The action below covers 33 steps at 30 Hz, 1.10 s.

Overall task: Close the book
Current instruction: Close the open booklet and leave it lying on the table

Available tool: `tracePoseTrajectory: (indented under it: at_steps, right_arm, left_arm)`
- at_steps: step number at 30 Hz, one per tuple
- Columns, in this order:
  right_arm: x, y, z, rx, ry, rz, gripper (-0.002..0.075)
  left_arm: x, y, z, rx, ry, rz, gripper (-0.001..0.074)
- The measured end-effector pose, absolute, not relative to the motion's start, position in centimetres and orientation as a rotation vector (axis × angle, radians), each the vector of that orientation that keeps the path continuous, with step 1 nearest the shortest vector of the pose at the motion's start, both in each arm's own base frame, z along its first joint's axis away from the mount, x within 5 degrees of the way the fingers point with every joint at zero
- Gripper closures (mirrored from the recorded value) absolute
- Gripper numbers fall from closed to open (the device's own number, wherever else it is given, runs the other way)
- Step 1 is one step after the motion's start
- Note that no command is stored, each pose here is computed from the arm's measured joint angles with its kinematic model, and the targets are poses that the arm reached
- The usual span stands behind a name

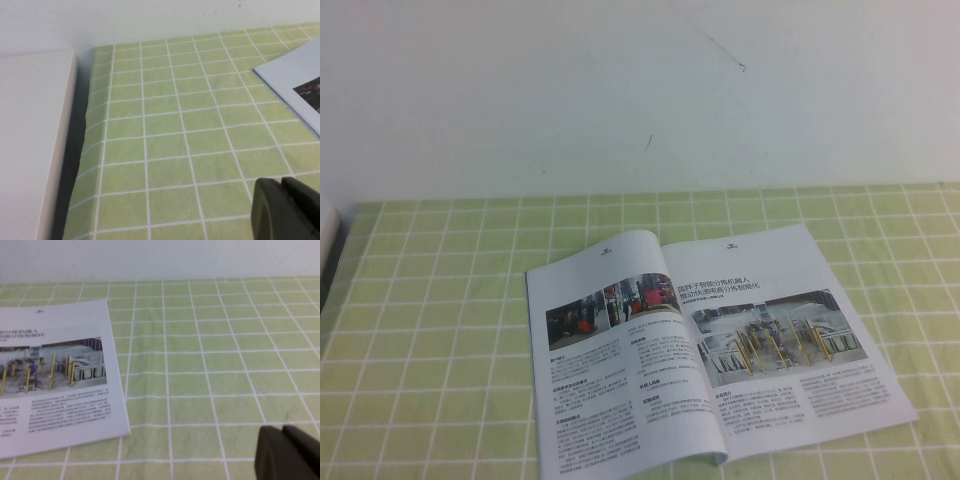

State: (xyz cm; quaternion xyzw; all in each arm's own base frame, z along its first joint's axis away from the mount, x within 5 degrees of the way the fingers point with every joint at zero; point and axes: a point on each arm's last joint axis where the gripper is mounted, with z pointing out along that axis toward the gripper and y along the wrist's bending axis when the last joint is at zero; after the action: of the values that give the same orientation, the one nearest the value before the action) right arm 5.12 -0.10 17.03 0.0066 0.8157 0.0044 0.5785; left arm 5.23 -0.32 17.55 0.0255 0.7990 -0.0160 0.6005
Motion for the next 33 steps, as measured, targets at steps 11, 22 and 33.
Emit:
tracePoseTrajectory:
  at_steps: [11, 22, 33]
  right_arm:
    - [5.1, -0.1, 17.1, 0.015, 1.903, 0.011, 0.0729]
    - [5.5, 0.2, 21.5, -0.005, 1.382, 0.056, 0.0729]
    - [3.4, 0.3, 25.8, -0.005, 0.845, 0.105, 0.0729]
  left_arm:
    - [5.3, -0.2, 17.6, 0.115, 1.845, 0.031, 0.0738]
    - [5.1, -0.4, 22.9, 0.098, 1.232, 0.020, 0.0738]
    - [2.2, -0.4, 27.1, 0.077, 0.665, 0.015, 0.0738]
